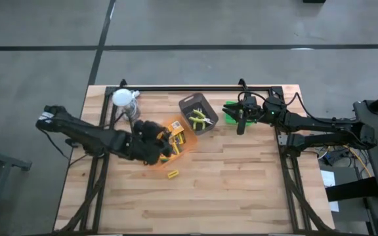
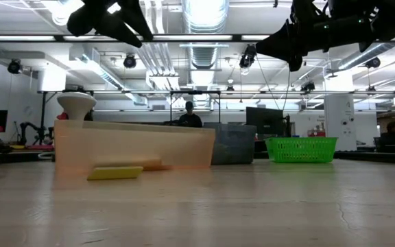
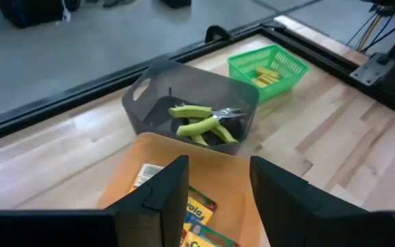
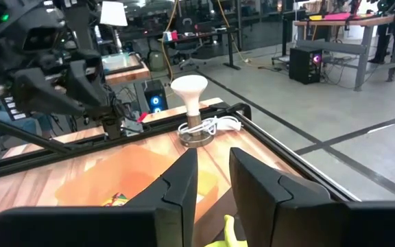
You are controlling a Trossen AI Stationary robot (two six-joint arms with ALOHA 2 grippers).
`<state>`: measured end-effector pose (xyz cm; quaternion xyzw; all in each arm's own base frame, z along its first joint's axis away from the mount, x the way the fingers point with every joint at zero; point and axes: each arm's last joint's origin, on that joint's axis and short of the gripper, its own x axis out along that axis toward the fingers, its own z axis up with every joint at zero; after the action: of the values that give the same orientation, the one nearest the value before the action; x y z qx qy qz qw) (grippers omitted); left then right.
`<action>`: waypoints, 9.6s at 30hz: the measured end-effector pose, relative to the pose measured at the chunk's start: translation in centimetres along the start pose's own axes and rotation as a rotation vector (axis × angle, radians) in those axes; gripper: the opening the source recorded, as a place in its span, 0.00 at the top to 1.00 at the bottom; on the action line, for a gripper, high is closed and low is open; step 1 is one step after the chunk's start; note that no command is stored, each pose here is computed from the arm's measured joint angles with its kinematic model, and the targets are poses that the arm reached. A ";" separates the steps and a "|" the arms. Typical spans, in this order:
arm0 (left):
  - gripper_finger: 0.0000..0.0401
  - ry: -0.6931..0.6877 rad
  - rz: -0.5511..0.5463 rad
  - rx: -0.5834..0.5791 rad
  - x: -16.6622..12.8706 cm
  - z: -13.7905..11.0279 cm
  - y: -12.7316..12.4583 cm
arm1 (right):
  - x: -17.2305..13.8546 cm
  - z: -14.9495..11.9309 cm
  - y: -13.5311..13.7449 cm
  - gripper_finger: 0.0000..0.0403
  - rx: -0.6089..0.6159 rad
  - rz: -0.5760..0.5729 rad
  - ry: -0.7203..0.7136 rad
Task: Pick & Place School Supplies
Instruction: Put the yellow eraser into the green bin
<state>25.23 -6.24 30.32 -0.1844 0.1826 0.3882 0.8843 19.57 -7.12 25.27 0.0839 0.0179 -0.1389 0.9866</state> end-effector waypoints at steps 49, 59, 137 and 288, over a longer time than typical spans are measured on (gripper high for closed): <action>0.60 -0.310 -0.146 0.129 0.4 -20.7 -6.6 | 0.0 0.0 0.0 0.80 0.000 0.000 0.001; 0.60 -0.115 -0.201 0.139 0.8 -21.8 -5.7 | 0.0 0.0 0.0 0.81 0.000 0.000 0.001; 0.75 0.181 -0.176 0.084 1.7 -20.7 -5.4 | 0.0 0.0 0.0 0.79 0.000 0.000 0.000; 0.75 0.285 -0.378 0.308 1.7 7.3 -3.0 | 11.5 1.7 6.5 0.79 1.107 0.461 0.504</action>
<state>29.89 -3.62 36.36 -0.1314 0.3243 0.1541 0.9240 32.41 -4.39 27.33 0.6116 0.1562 0.1119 0.7675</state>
